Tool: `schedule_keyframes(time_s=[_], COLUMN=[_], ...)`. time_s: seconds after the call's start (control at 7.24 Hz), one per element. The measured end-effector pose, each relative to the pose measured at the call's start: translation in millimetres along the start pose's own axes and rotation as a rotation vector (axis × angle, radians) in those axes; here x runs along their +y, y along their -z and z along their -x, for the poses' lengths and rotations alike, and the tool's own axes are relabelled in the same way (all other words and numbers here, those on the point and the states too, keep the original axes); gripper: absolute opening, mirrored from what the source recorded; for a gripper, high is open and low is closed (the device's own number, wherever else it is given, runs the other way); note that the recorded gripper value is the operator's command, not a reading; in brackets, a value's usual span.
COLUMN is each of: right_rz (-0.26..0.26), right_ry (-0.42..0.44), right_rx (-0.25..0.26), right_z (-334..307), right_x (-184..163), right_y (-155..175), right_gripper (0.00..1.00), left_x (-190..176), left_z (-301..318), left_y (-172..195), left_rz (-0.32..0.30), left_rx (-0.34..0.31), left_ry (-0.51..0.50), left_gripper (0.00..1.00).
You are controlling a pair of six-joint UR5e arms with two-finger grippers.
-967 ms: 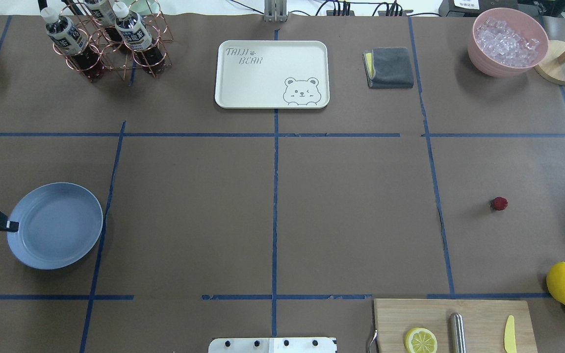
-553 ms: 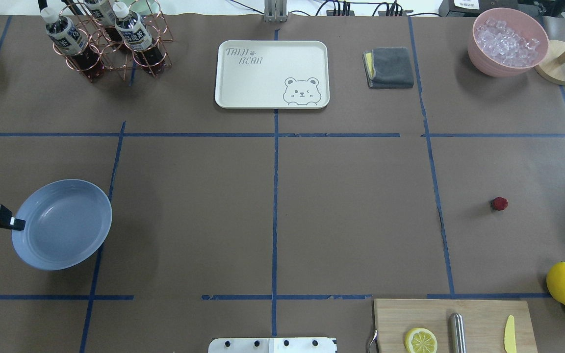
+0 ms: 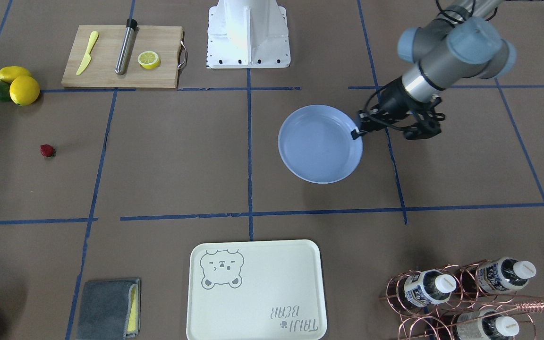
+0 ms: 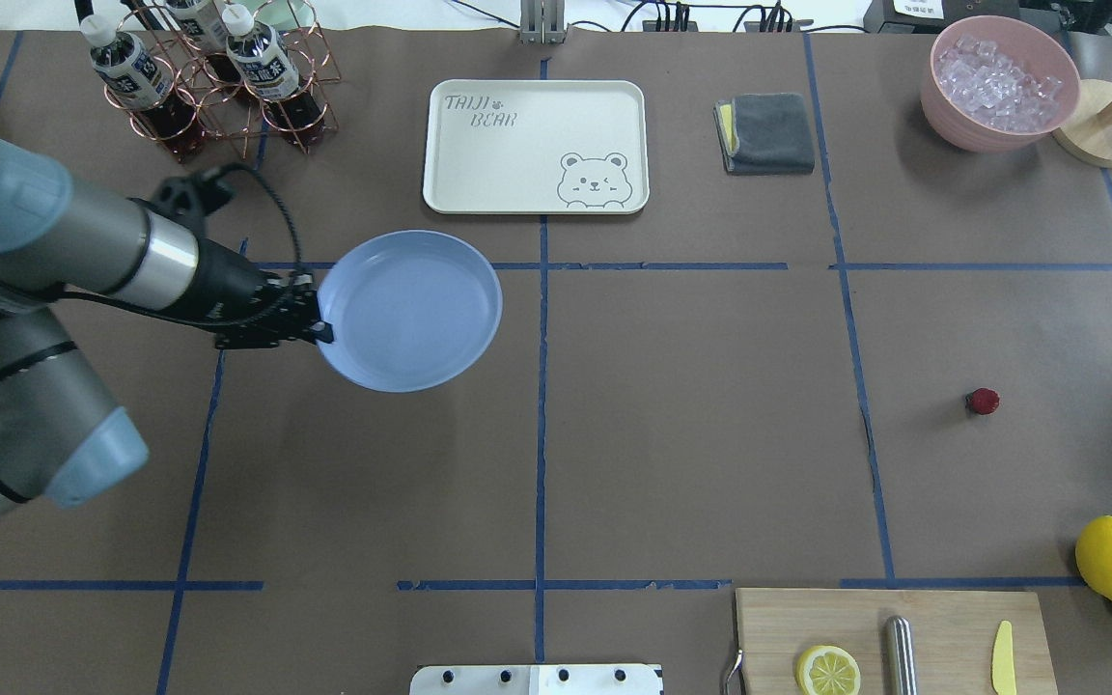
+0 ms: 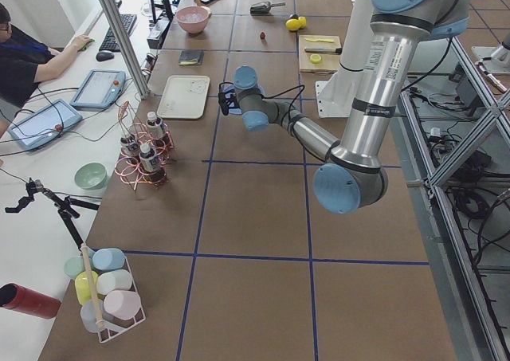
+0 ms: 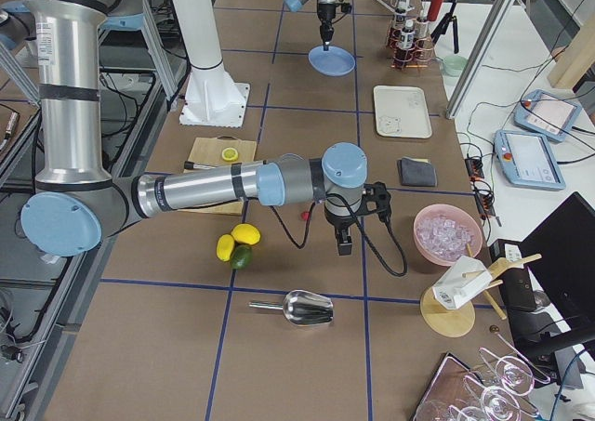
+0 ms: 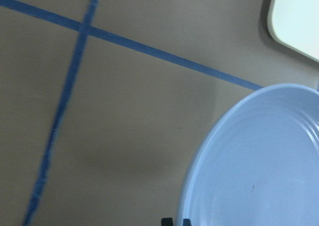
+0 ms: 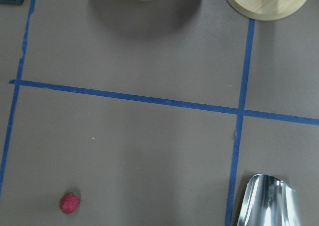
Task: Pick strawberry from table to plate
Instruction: 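Slide the light blue plate with the left gripper toward the table center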
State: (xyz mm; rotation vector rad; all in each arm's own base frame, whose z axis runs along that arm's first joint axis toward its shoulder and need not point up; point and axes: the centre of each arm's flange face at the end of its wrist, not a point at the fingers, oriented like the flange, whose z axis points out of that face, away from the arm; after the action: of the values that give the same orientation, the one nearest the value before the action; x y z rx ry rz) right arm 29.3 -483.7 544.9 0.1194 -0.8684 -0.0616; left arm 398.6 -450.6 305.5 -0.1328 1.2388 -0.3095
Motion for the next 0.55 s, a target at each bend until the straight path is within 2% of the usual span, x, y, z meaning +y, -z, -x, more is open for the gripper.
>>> schedule_keyframes(time_s=[0.14,0.55], right_rz=[0.002,-0.007], right_ry=[-0.042,-0.107], right_rx=[-0.006,-0.023], right_z=[21.5,69.7], right_x=[-1.5,-1.5], right_y=[-1.1,2.6], right_gripper=[1.00,1.00], left_x=[24.6,83.9], left_z=[-30.2,-52.9], left_y=[-31.1,-97.8], left_rz=[-0.014,-0.049], left_rx=[0.008,-0.006], left_ry=[0.030,0.025], left_gripper=[0.00,0.00])
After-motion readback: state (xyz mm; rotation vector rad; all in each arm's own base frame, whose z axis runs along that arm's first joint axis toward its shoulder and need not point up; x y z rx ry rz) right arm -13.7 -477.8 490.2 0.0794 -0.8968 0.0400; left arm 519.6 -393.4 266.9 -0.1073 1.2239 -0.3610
